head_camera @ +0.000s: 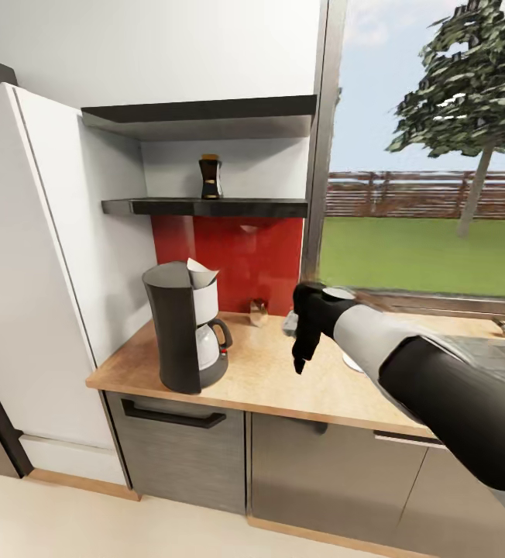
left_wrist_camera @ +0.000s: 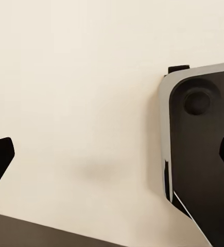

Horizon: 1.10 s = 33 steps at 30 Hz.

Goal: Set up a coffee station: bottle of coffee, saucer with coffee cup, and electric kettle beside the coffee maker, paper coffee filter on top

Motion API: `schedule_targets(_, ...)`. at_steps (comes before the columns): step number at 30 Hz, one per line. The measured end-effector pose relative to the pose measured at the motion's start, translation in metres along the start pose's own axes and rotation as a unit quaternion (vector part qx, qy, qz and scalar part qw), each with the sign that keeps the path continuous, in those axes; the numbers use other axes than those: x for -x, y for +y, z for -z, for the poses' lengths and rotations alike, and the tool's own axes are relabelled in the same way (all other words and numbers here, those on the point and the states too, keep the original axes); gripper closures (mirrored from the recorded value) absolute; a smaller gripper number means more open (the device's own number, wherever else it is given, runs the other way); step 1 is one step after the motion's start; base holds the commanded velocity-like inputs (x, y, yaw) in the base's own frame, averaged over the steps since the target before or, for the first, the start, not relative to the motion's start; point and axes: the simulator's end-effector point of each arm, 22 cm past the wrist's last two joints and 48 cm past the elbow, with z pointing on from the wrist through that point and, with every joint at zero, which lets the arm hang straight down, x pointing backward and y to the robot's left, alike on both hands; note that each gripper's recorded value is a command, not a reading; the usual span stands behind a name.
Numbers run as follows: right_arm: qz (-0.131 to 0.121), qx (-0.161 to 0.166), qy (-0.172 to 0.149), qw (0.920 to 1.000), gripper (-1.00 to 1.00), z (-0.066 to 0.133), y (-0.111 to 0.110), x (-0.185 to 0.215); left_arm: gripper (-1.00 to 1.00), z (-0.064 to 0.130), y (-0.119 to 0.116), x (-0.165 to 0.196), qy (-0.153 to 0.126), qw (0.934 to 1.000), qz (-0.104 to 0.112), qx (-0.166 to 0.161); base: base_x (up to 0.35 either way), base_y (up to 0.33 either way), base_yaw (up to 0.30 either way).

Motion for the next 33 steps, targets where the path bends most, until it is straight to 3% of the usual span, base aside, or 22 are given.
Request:
schedule_targets(2,0.004,0.025,0.008,0.9996,-1.00,-0.030,0.024,-0.009,-1.00,0.000,-0.001,0.001,-0.001,1.0000,-0.001,-0.001,0.000,0.000,0.000)
schedule_targets(5,-0.007,0.071,-0.005,0.9975,-1.00,-0.055,0.057,-0.009,-1.00,0.000,-0.001,0.002,-0.002,1.0000,-0.001,-0.002,0.000,0.000,0.000)
schedule_targets(8,-0.042,0.142,-0.053,0.9875,-1.00,-0.063,0.096,0.010,-1.00,0.000,-0.001,0.002,-0.003,1.0000,-0.001,-0.001,0.000,0.000,0.000)
schedule_targets(11,-0.069,0.187,-0.090,0.9757,-1.00,-0.059,0.115,0.028,-1.00,0.000,0.000,0.002,-0.002,1.0000,-0.001,-0.001,0.000,0.000,0.000)
schedule_targets(15,-0.117,0.267,-0.157,0.9436,-1.00,-0.044,0.145,0.060,-1.00,0.000,0.001,0.002,-0.002,1.0000,-0.002,-0.002,0.000,0.000,0.000)
schedule_targets(18,-0.163,0.342,-0.204,0.9027,-1.00,-0.036,0.176,0.081,-1.00,0.000,0.001,0.001,-0.002,1.0000,-0.003,-0.002,0.000,0.000,0.000)
schedule_targets(22,-0.197,0.392,-0.230,0.8685,-1.00,-0.033,0.197,0.092,-1.00,0.000,0.000,0.001,-0.001,1.0000,-0.003,-0.002,0.000,0.000,0.000)
schedule_targets(26,-0.220,0.429,-0.220,0.8483,-1.00,-0.053,0.230,0.082,-1.00,0.000,0.000,0.001,-0.001,1.0000,-0.002,-0.003,0.000,0.000,0.000)
schedule_targets(29,-0.236,0.449,-0.197,0.8390,-1.00,-0.079,0.263,0.066,-1.00,0.000,-0.001,0.001,-0.001,1.0000,-0.002,-0.003,0.000,0.000,0.000)
schedule_targets(33,-0.261,0.455,-0.157,0.8369,-1.00,-0.120,0.306,0.037,-1.00,0.000,0.000,0.001,-0.002,1.0000,-0.002,-0.002,0.000,0.000,0.000)
